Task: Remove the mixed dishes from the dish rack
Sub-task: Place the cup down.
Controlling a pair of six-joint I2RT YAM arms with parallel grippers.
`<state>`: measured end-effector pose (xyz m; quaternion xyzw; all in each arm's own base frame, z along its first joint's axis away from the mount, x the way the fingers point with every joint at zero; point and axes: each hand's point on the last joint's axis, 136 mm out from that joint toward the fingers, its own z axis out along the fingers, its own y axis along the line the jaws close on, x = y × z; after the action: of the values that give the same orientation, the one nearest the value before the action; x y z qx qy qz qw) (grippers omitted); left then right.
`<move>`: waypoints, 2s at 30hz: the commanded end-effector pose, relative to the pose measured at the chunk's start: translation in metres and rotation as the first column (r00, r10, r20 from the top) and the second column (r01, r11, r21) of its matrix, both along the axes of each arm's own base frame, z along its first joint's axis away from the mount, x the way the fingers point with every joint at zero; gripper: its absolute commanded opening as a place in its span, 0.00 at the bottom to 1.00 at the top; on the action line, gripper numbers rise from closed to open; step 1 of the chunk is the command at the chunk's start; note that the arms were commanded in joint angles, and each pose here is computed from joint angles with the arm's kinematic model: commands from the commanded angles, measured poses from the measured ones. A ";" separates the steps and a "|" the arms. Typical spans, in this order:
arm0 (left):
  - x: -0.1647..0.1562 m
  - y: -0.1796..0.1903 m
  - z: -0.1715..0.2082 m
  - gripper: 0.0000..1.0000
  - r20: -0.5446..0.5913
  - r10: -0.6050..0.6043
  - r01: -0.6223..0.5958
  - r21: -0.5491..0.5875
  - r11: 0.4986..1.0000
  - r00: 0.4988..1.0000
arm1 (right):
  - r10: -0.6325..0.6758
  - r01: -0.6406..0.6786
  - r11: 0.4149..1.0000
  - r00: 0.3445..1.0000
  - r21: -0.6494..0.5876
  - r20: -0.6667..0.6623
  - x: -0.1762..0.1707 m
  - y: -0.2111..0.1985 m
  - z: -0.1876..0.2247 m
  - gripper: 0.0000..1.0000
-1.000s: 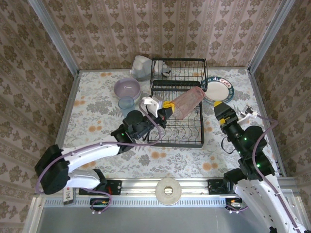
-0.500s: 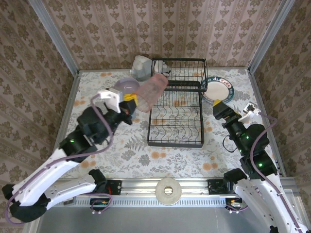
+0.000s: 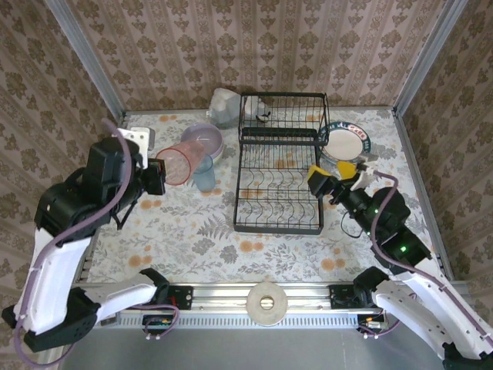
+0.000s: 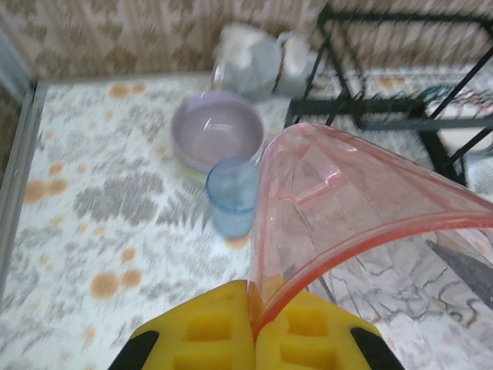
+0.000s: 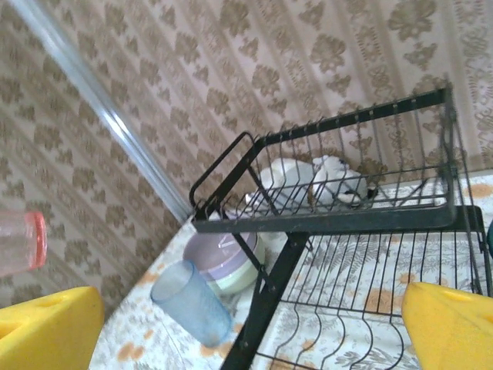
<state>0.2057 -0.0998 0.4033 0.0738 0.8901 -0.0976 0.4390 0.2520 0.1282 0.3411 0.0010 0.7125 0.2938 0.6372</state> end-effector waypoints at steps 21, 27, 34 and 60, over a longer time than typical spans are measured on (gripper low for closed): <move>0.094 -0.010 -0.075 0.00 -0.411 0.046 -0.020 0.068 0.997 0.911 | 0.177 -0.151 0.940 0.983 -0.305 0.058 -0.036 0.030 -0.061 1.00; 0.106 -0.013 -0.094 0.00 -0.458 0.045 -0.013 0.073 0.997 0.888 | 0.212 -0.187 0.930 0.976 -0.316 0.046 -0.040 0.035 -0.066 1.00; 0.121 -0.014 -0.112 0.00 -0.488 0.055 -0.011 0.094 0.996 0.871 | 0.241 -0.216 0.926 0.969 -0.310 0.045 -0.044 0.041 -0.070 1.00; 0.152 -0.006 -0.156 0.00 -0.556 0.084 -0.011 0.133 0.991 0.827 | 0.250 -0.232 0.932 0.968 -0.279 0.031 -0.049 0.042 -0.077 1.00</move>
<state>0.3545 -0.1058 0.2503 0.0379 0.9853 -0.0466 0.1596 0.2058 0.1687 0.2618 -0.1860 0.7249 0.2576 0.6112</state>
